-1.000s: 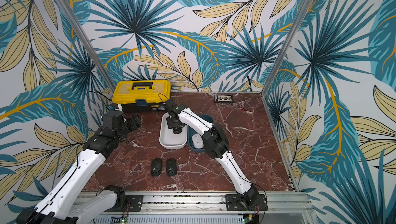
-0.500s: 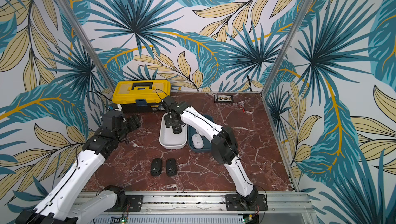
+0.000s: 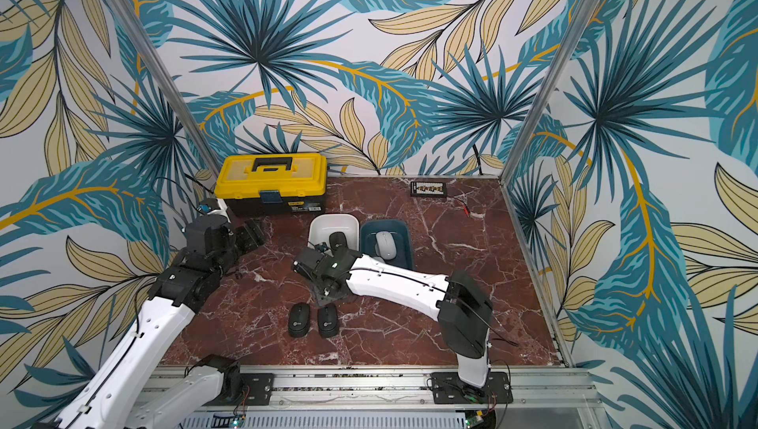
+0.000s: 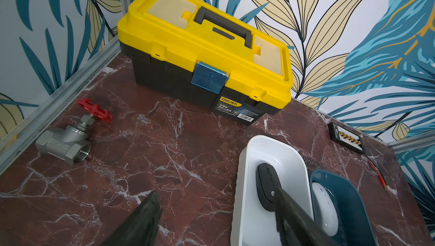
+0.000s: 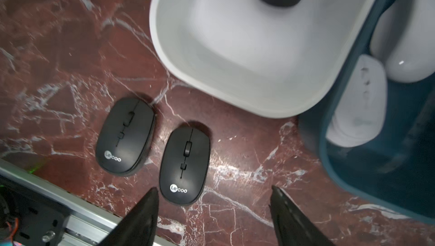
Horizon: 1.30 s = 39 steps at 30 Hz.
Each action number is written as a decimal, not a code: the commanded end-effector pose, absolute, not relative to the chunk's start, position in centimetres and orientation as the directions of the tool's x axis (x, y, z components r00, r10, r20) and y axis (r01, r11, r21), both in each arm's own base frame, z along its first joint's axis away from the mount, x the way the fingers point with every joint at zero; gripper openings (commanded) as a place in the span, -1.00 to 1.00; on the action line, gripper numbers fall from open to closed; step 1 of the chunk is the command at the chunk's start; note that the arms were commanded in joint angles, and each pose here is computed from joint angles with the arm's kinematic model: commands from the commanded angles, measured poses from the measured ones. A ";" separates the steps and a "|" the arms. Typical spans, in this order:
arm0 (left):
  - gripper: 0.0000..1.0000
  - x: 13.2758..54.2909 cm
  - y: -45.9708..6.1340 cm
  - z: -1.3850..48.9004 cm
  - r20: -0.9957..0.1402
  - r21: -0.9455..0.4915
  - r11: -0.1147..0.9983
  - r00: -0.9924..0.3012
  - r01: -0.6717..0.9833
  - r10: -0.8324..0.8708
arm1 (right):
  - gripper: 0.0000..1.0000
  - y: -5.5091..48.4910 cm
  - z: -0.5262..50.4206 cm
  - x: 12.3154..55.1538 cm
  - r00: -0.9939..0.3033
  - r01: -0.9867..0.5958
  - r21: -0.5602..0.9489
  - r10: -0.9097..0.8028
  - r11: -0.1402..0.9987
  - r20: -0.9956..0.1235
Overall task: Place the mice by color into the storage box
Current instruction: Pick up the mouse from the center of the board.
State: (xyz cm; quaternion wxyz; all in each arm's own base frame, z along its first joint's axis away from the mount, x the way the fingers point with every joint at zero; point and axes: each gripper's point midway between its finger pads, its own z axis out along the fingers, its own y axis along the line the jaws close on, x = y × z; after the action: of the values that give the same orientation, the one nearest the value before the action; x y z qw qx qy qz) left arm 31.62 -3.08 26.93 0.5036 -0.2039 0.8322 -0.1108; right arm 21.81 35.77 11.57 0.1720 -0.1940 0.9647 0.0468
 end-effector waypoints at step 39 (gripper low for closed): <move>0.58 29.2 -2.0 25.4 -0.778 -0.373 0.885 -0.424 -0.280 -0.463 | 0.51 37.5 1.8 17.6 -0.940 -0.315 0.016 -0.309 0.949 -0.142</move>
State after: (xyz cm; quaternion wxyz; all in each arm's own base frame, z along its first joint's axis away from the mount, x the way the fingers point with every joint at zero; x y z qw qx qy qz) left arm 29.52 -2.21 26.53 0.4979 -0.2147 0.8344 -0.0992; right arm 17.87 37.95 2.82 0.0809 -0.1633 0.9825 0.0381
